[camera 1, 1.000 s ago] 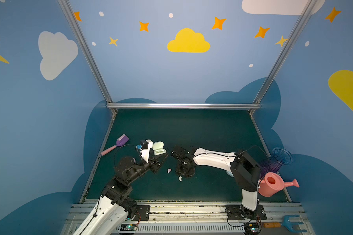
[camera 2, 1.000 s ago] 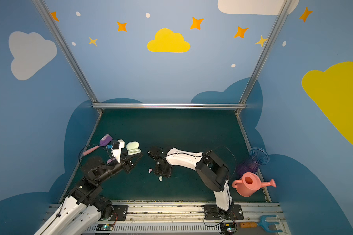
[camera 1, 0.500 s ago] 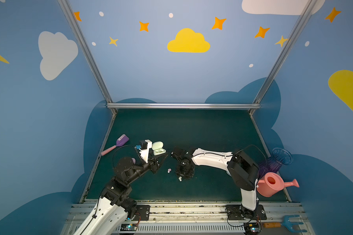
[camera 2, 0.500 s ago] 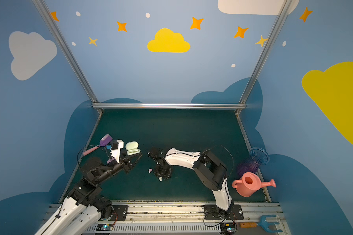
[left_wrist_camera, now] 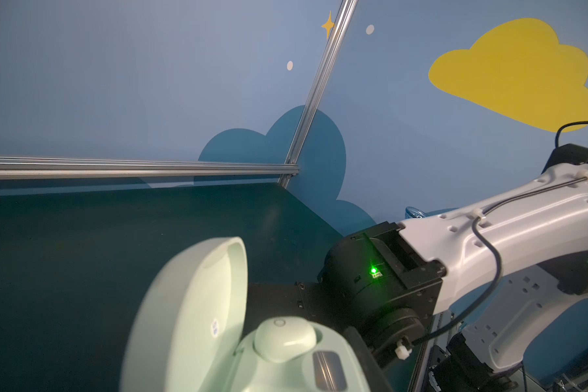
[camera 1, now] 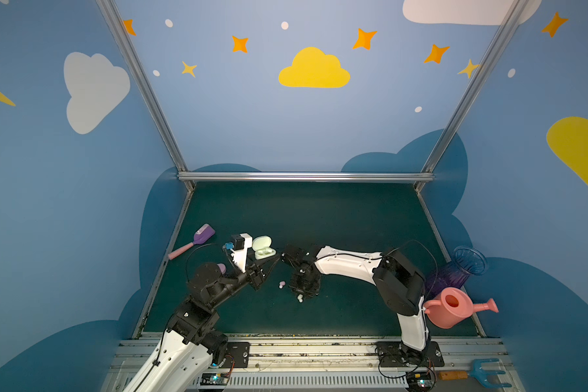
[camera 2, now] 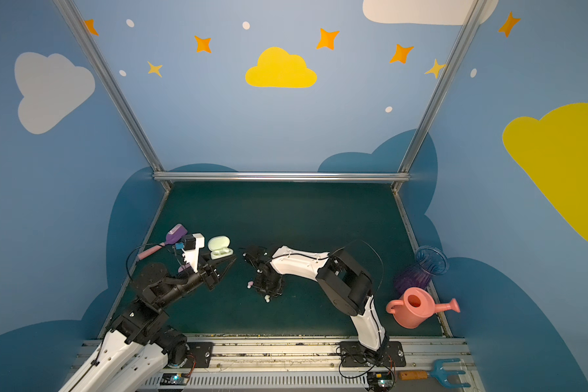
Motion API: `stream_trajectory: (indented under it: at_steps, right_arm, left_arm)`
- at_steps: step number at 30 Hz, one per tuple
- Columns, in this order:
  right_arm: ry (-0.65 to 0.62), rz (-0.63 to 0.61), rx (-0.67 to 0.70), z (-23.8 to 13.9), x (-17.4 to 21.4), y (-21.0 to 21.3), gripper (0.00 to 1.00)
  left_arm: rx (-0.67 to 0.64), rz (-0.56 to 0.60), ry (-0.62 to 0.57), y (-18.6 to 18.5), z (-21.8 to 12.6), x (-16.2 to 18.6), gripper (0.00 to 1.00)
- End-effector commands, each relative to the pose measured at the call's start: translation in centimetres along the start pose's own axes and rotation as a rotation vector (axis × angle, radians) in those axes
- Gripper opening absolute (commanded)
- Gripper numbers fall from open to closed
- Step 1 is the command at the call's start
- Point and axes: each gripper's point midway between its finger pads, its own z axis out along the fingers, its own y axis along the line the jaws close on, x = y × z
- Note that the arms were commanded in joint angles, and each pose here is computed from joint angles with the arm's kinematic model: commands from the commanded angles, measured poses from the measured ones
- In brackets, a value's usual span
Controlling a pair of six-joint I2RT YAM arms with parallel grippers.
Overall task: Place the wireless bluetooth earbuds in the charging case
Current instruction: 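Lower the right gripper over the second white earbud and close on it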
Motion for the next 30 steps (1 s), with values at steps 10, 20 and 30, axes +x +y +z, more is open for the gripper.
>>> stream_trajectory:
  at_steps: [10, 20, 30]
  right_arm:
    - [0.015, 0.022, 0.052, 0.8, 0.2, -0.7, 0.24]
    - [0.017, 0.037, 0.030, 0.9, 0.1, -1.0, 0.17]
    - [-0.034, 0.015, -0.070, -1.9, 0.0, -0.6, 0.13]
  left_arm:
    - [0.004, 0.012, -0.035, -0.3, -0.4, -1.0, 0.11]
    - [0.006, 0.010, -0.036, -0.3, -0.4, -0.9, 0.11]
    - [0.024, 0.000, -0.016, -0.4, -0.1, -0.4, 0.11]
